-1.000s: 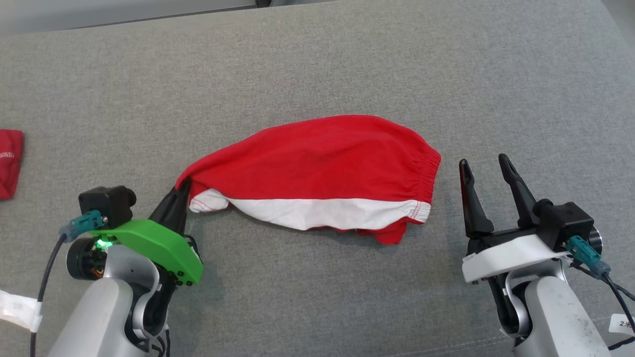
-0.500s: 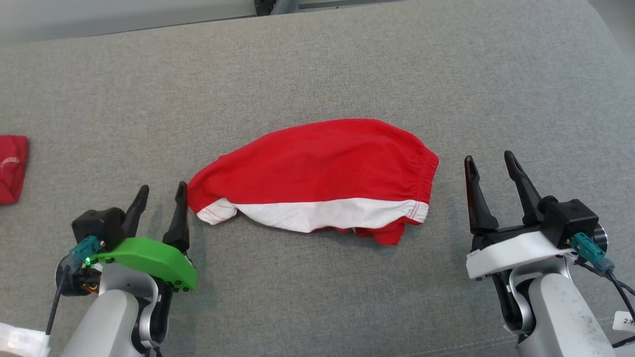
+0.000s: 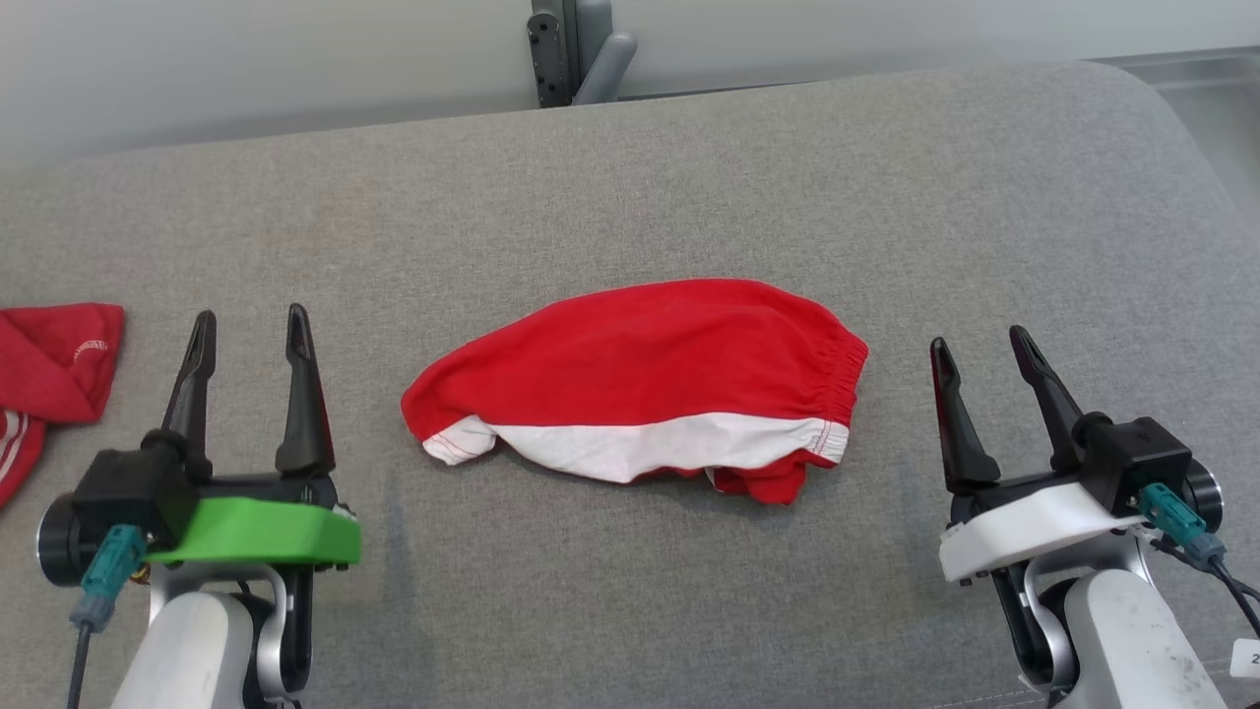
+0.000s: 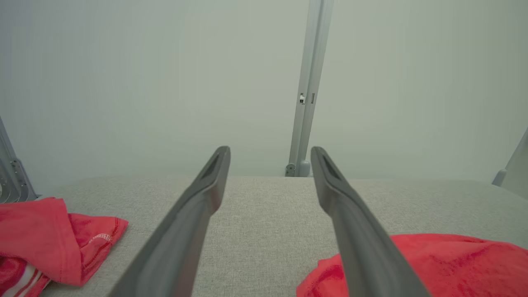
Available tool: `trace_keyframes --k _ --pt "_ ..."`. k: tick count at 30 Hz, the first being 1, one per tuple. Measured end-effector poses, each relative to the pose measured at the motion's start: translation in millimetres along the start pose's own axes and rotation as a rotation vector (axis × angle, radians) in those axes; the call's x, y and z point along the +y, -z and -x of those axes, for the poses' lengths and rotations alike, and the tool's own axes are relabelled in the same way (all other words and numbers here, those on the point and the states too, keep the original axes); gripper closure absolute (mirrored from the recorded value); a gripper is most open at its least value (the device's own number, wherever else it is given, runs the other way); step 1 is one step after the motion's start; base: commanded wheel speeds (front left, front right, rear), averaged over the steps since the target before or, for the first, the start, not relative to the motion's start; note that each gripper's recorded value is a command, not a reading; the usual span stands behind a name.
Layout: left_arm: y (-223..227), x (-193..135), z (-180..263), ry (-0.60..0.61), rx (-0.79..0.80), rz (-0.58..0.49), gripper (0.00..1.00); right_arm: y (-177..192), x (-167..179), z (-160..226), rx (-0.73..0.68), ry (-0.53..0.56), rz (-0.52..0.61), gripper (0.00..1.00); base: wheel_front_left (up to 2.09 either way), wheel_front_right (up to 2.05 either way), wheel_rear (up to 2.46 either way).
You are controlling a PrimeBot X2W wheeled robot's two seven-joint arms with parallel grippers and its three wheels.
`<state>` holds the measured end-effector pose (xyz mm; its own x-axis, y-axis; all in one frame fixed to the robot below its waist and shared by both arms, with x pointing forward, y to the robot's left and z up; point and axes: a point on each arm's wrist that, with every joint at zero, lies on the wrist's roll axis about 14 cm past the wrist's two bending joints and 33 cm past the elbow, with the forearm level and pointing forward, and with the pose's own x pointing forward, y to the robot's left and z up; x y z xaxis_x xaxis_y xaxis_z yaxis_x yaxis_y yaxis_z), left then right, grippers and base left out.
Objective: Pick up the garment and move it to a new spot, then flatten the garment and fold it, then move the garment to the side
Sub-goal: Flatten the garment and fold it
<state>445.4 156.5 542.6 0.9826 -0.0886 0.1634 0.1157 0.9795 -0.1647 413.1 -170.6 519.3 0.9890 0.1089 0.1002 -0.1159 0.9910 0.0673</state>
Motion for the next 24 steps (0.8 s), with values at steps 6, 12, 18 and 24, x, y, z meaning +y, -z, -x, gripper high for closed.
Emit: trace_keyframes --k 6,12,18,24 --pt "-8 -3 28 0.022 -0.011 -0.050 0.00 -7 5 11 -0.005 -0.015 0.005 0.00 0.00 0.00 0.00" --pt "-5 -5 55 0.019 0.009 -0.066 0.00 -13 8 26 -0.005 -0.018 0.010 0.00 0.00 0.00 0.00" --pt "-2 -8 61 0.022 0.027 -0.062 0.00 -20 8 31 -0.015 -0.015 0.009 0.00 0.00 0.00 0.00" --pt "3 -8 62 0.022 0.050 -0.054 0.00 -19 9 32 -0.014 -0.013 0.004 0.00 0.00 0.00 0.00"
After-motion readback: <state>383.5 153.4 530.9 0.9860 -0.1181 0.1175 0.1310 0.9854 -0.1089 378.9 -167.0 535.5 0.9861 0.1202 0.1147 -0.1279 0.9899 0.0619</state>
